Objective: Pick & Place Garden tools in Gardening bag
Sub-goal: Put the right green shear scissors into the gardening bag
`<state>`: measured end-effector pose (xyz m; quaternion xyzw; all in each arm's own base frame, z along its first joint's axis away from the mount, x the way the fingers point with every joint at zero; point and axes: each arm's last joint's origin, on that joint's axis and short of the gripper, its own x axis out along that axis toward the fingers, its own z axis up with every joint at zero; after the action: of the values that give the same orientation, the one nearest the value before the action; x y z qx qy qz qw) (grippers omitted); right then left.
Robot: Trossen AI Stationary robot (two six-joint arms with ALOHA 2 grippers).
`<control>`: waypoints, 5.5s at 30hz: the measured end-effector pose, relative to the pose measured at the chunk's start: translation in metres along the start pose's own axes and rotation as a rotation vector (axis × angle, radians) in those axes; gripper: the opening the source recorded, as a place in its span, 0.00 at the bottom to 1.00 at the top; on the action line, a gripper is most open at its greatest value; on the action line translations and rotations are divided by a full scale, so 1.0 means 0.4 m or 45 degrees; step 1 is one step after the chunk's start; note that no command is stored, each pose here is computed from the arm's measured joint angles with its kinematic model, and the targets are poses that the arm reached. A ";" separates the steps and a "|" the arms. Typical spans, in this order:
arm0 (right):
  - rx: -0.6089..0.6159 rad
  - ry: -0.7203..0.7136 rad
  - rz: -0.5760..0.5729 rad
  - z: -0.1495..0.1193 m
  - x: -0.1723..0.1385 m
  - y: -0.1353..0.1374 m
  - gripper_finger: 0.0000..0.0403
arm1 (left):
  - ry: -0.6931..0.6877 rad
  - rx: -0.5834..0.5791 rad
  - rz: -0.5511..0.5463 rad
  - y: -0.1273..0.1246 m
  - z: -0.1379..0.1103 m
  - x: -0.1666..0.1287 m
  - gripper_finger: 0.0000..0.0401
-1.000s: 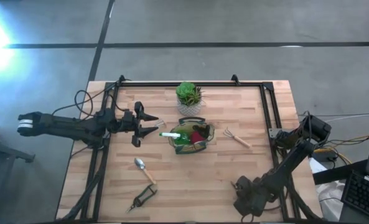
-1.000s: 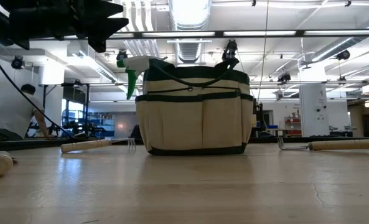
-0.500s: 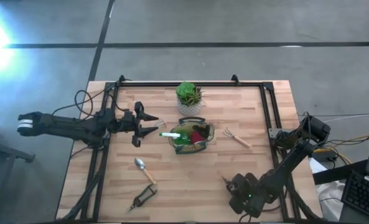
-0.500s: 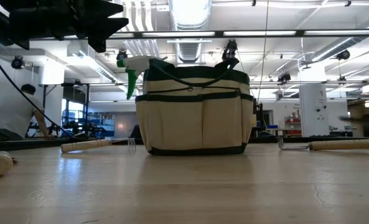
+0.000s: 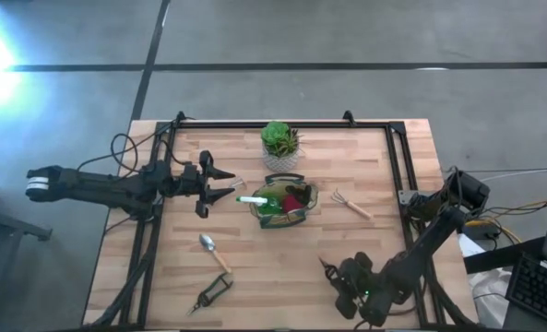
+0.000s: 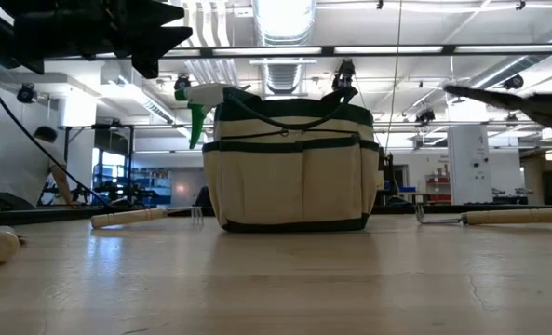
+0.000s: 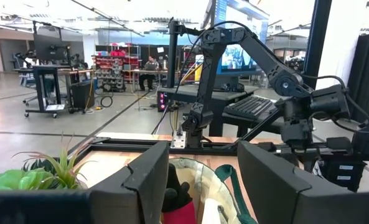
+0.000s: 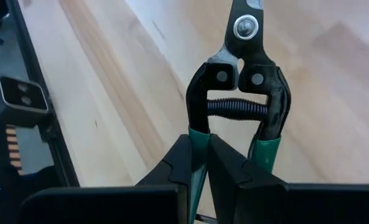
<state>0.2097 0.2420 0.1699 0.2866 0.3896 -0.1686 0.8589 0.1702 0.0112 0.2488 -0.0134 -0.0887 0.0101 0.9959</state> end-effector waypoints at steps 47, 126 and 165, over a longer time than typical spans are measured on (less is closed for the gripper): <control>-0.330 -0.632 0.117 0.354 -0.249 -0.058 0.05 | 0.031 -0.002 0.001 0.000 -0.006 0.000 0.49; -0.997 -0.555 0.378 0.667 0.006 -0.217 0.04 | 0.058 -0.003 0.002 0.000 -0.011 0.000 0.49; -0.776 -0.395 0.249 0.609 0.068 -0.273 0.04 | 0.060 -0.003 0.002 0.001 -0.011 0.000 0.49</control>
<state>0.3104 0.0032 0.2394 0.0242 0.2575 -0.0031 0.9660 0.1709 0.0113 0.2443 -0.0149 -0.0652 0.0106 0.9977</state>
